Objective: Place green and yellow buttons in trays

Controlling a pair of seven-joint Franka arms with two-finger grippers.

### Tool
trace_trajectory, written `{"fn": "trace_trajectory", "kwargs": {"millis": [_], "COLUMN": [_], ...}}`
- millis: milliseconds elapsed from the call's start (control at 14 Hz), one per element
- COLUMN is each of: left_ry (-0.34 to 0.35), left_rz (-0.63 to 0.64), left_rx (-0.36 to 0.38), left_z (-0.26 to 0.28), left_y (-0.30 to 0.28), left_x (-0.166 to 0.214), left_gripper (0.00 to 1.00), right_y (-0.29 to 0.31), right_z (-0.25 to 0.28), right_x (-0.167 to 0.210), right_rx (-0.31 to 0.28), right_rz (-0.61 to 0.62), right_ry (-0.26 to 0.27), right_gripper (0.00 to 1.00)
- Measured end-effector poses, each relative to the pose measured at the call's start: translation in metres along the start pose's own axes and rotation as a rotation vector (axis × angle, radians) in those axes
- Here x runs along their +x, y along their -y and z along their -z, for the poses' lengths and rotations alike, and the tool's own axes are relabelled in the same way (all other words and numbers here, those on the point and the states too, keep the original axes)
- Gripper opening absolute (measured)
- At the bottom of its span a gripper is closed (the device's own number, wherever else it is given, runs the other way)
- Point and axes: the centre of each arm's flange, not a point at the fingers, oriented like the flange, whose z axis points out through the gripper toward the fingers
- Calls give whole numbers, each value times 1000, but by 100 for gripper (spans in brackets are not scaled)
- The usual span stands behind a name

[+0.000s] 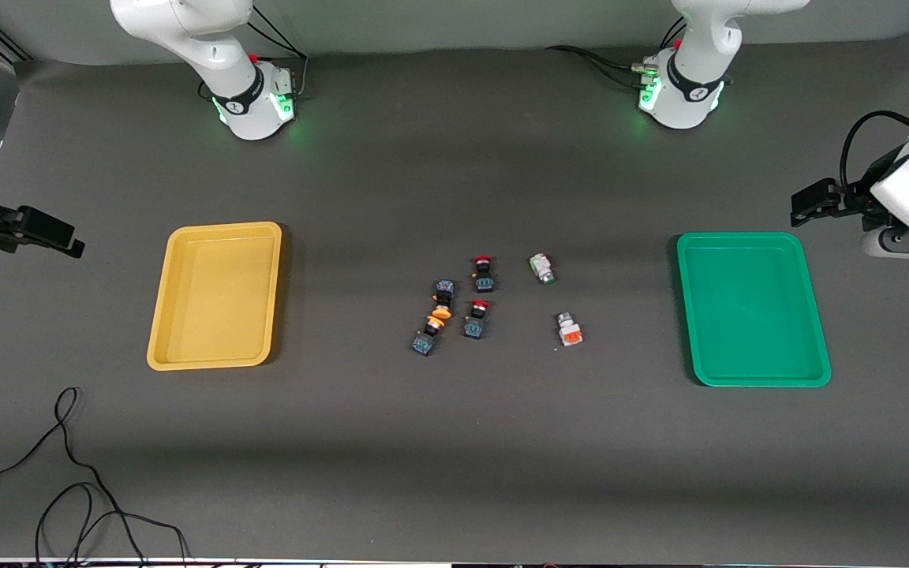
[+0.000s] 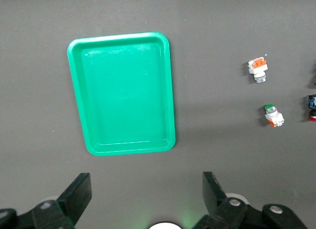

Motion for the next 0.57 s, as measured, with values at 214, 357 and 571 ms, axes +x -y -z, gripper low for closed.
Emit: {"fn": "trace_trajectory", "kwargs": {"millis": [214, 357, 571], "left_ry": [0, 0, 0], "left_rz": [0, 0, 0], "left_rx": [0, 0, 0], "left_z": [0, 0, 0], "left_y": [0, 0, 0], "left_x": [0, 0, 0], "left_gripper": [100, 100, 100], "right_y": [5, 8, 9], "right_z": [-8, -14, -25], "right_x": [5, 8, 14], "right_rx": [-3, -6, -10], "right_rz": [6, 10, 10], "right_ry": [6, 15, 32], "right_gripper": [100, 100, 100]}}
